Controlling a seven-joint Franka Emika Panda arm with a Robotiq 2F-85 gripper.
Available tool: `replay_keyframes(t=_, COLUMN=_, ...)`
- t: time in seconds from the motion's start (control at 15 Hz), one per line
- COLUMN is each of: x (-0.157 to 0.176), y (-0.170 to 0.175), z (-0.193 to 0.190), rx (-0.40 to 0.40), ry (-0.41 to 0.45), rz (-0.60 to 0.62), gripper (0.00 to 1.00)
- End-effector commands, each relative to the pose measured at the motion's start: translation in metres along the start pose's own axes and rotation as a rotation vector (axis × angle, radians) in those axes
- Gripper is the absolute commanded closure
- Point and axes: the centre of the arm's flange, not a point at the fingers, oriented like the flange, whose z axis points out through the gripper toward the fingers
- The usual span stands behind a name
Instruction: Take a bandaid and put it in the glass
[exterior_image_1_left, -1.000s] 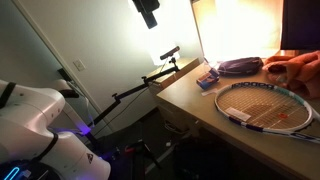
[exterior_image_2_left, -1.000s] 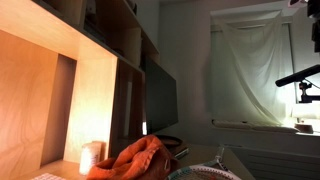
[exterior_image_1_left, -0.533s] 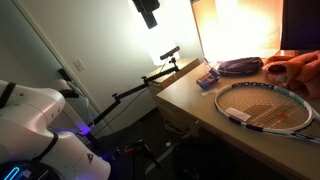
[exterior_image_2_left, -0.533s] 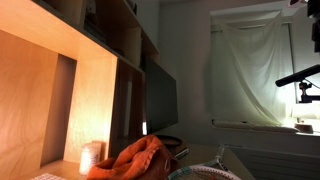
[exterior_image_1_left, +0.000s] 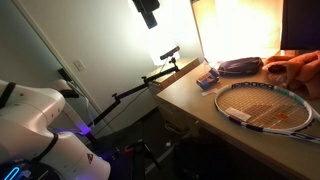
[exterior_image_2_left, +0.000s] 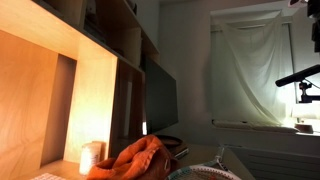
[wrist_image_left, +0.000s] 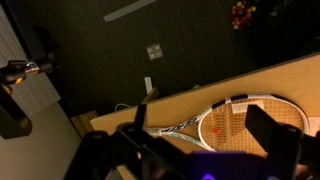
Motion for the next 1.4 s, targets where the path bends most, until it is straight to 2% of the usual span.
replay_keyframes(t=0.0, x=0.0000, y=0.0000, z=0.0000, rx=0.000, ry=0.000, rz=0.000, gripper=0.00)
replay_keyframes(t=1.33, x=0.0056, y=-0.0029, z=-0.0062, rx=-0.017, ry=0.005, rz=-0.012, gripper=0.00)
